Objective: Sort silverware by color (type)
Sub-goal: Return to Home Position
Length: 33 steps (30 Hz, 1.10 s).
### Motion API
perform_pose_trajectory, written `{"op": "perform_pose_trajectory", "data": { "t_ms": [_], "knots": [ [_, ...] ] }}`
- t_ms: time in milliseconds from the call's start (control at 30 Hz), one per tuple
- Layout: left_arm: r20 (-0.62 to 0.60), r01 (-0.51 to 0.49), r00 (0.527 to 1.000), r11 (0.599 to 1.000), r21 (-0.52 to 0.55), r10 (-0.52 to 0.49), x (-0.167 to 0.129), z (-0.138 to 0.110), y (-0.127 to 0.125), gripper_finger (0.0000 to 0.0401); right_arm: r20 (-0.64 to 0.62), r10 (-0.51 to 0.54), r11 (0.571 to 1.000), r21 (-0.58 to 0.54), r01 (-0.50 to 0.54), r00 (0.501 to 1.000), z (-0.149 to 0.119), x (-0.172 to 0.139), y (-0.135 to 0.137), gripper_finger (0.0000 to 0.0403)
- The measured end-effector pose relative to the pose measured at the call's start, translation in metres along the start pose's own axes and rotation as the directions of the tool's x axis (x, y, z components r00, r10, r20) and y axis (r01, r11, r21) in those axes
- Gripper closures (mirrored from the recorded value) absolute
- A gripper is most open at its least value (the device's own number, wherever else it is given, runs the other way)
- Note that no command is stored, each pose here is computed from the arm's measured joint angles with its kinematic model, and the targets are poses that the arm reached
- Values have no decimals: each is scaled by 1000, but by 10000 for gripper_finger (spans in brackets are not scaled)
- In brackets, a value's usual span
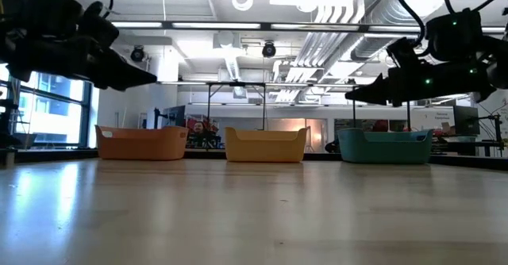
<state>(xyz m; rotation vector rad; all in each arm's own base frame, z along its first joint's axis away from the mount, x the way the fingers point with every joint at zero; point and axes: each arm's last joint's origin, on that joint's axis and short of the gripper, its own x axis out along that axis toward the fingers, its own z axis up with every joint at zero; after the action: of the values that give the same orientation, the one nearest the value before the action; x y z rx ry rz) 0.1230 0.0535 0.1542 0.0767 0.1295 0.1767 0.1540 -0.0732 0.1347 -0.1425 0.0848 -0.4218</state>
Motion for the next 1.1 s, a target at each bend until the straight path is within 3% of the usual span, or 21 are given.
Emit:
{"op": "perform_pose_trajectory", "data": {
  "t_ms": [267, 533, 900, 1100],
  "knots": [
    [31, -4, 1000, 1000, 10, 4, -12, 5, -3, 401, -55, 16, 1000, 28, -14, 998, 3, -7, 0, 403],
    [60, -25, 998, 1000, 17, 24, -22, 7, -5, 401, -34, 12, 1000, 2, -12, 999, 10, -14, -1, 403],
    [192, -55, 980, 998, -30, 60, -39, 17, -8, 401, 27, -28, 999, -24, 29, 999, 22, -24, -4, 403],
    [169, -67, 983, 998, -20, 69, -39, 14, -8, 401, 24, -43, 999, -25, 44, 999, 26, -35, -8, 403]
  ]
}}
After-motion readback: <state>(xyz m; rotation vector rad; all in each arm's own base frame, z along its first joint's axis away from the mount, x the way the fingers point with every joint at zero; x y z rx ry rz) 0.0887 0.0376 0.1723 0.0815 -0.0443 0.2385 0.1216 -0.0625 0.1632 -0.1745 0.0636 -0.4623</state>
